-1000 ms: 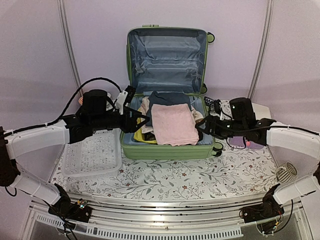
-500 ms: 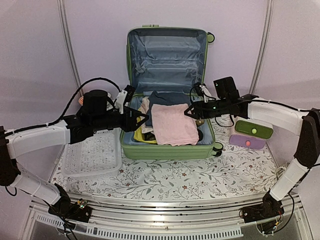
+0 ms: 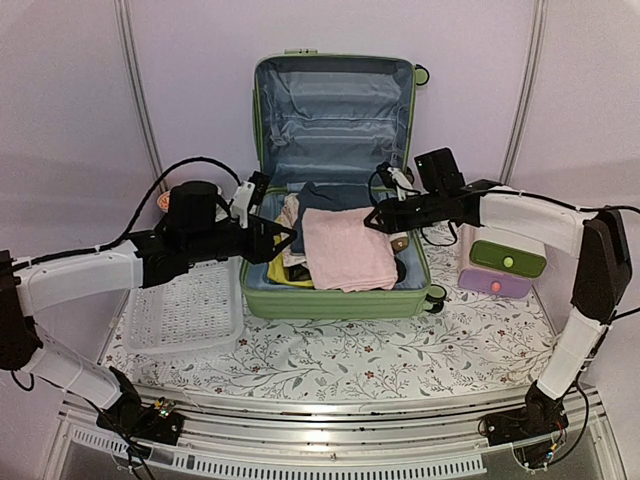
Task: Open, take out, and arrange the luggage
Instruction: Pick up the clothes from the opened luggage.
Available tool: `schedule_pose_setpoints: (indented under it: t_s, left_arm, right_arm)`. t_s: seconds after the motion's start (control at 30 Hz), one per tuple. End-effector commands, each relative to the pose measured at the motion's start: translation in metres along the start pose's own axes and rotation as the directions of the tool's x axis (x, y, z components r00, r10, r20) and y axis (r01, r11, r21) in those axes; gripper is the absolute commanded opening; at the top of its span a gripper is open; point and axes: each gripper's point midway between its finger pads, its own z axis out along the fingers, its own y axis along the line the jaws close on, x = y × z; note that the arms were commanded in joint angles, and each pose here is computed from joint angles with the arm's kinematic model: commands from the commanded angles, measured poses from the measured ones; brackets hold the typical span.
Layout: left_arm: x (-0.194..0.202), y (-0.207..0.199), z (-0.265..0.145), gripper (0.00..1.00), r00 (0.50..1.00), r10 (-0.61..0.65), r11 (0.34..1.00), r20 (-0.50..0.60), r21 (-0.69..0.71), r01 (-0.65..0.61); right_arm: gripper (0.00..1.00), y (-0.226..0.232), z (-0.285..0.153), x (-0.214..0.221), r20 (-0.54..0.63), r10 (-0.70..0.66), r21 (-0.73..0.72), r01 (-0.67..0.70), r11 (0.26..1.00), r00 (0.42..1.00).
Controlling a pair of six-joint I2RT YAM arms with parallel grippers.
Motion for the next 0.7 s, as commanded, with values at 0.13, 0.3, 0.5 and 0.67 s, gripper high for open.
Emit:
schedule_pose_setpoints:
  t_s: [0.13,0.3,0.5,0.67]
  left_arm:
    - [0.008,0.007,0.003,0.50,0.999,-0.031,0.999,-0.014,-0.012,0.031]
    - [0.006,0.004,0.000,0.50,1.000,-0.018,1.000,-0.004,0.002,0.018]
    - [0.006,-0.004,-0.001,0.49,1.000,-0.025,0.999,0.009,0.047,0.024]
    - [0.006,-0.008,-0.001,0.49,0.999,-0.050,0.996,0.021,0.079,0.049]
  right_arm:
    - [0.06,0.028,-0.013,-0.021,0.024,-0.030,-0.130,0.033,0.991,0.999]
    - [0.03,0.059,-0.045,-0.046,0.086,0.002,-0.226,0.017,0.974,0.996]
    - [0.03,0.074,-0.070,-0.065,0.125,0.079,-0.257,-0.045,0.965,0.989]
    - [0.03,0.084,-0.083,-0.071,0.140,0.090,-0.286,-0.047,0.957,0.986]
